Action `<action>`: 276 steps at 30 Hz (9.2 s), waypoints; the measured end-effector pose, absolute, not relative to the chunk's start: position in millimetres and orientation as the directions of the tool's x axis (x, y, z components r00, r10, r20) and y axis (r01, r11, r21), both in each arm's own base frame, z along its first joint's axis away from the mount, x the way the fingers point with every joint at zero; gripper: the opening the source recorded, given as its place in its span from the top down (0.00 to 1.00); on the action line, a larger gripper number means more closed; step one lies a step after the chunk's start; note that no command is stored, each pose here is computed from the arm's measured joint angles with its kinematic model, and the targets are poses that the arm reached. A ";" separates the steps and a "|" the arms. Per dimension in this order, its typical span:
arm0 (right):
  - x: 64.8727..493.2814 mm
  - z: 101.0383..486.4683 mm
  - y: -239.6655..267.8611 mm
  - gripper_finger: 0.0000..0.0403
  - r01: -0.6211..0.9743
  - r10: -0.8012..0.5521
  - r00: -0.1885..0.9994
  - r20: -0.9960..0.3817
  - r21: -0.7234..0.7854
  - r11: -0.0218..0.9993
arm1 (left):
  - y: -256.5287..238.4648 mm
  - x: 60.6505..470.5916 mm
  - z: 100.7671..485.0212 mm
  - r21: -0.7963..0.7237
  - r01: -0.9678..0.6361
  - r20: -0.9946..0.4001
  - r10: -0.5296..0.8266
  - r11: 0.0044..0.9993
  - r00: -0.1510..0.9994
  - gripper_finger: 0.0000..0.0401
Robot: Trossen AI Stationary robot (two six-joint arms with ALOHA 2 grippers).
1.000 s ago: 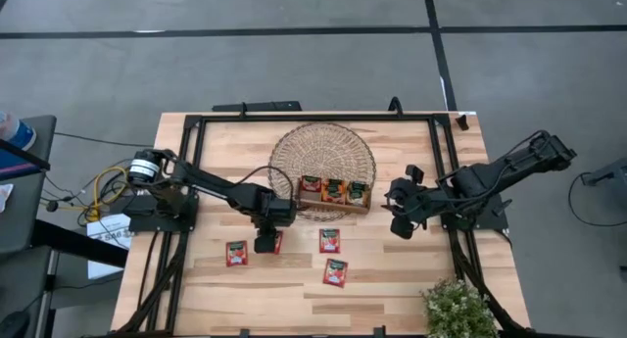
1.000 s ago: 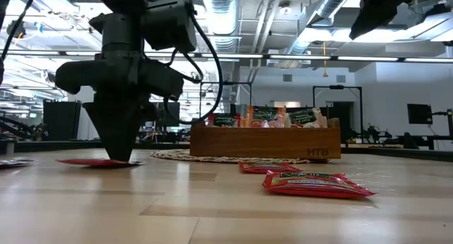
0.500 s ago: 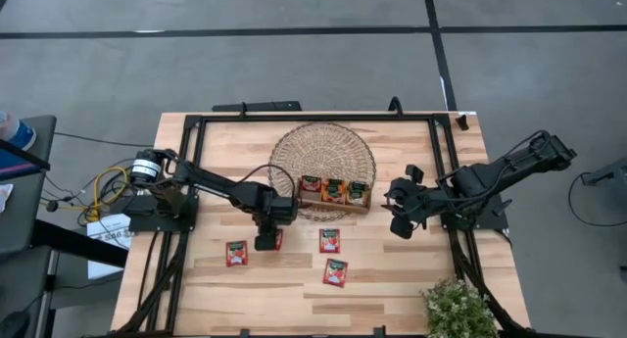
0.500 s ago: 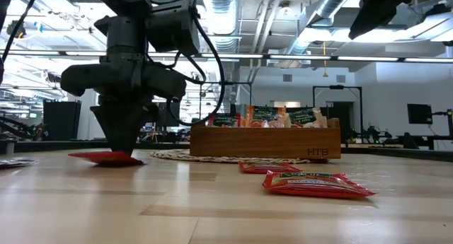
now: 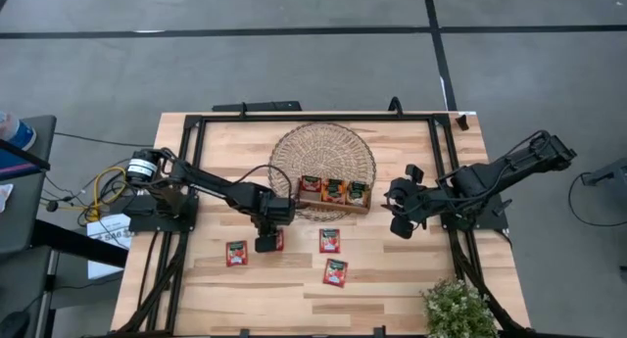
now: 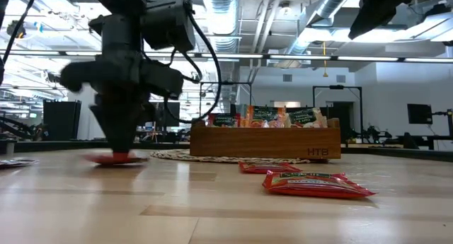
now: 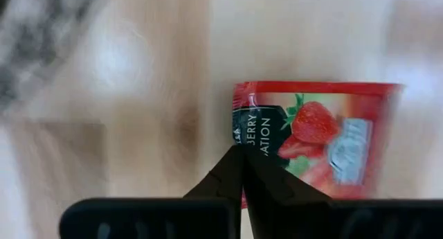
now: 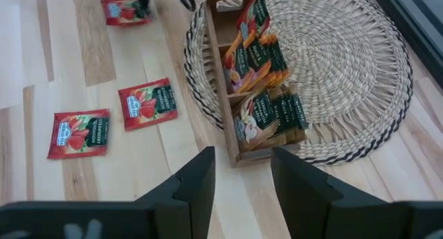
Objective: Pick & Place Tea
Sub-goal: Put the red tea bag into the left section of the wooden organizer
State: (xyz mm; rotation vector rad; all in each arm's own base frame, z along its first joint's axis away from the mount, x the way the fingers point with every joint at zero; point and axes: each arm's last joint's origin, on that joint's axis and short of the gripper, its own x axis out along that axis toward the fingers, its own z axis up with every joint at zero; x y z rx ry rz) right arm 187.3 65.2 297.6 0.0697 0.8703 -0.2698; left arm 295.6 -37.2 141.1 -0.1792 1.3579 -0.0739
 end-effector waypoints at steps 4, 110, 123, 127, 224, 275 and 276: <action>187.3 297.6 65.1 0.66 0.264 -0.208 0.613 -0.762 -0.051 0.963 | -37.5 292.4 160.7 -0.182 -0.069 -0.949 -0.157 0.981 0.273 1.00; 190.3 300.2 64.7 0.66 0.259 -0.248 0.645 -0.722 -0.098 0.961 | -21.1 390.0 187.0 0.746 0.120 -0.648 0.674 0.655 0.353 1.00; 190.4 300.3 64.7 0.66 0.259 -0.248 0.646 -0.722 -0.098 0.961 | -26.1 389.9 187.3 0.744 0.126 -0.650 0.666 0.656 0.366 1.00; 190.4 300.3 64.7 0.66 0.259 -0.247 0.646 -0.722 -0.097 0.961 | -26.0 389.9 187.3 0.744 0.126 -0.650 0.667 0.656 0.365 0.98; 190.7 300.1 65.7 0.67 0.230 -0.219 0.647 -0.731 -0.087 0.969 | -95.9 188.5 134.5 -0.096 -0.229 -0.972 -0.042 0.969 0.232 0.67; 190.2 300.1 65.4 0.67 0.223 -0.223 0.643 -0.733 -0.100 0.970 | -62.6 369.0 196.2 0.955 0.006 -0.264 0.836 0.298 0.482 1.00; 190.2 300.0 65.4 0.67 0.223 -0.223 0.643 -0.733 -0.100 0.970 | -62.9 371.1 191.2 0.960 0.011 -0.253 0.845 0.281 0.471 1.00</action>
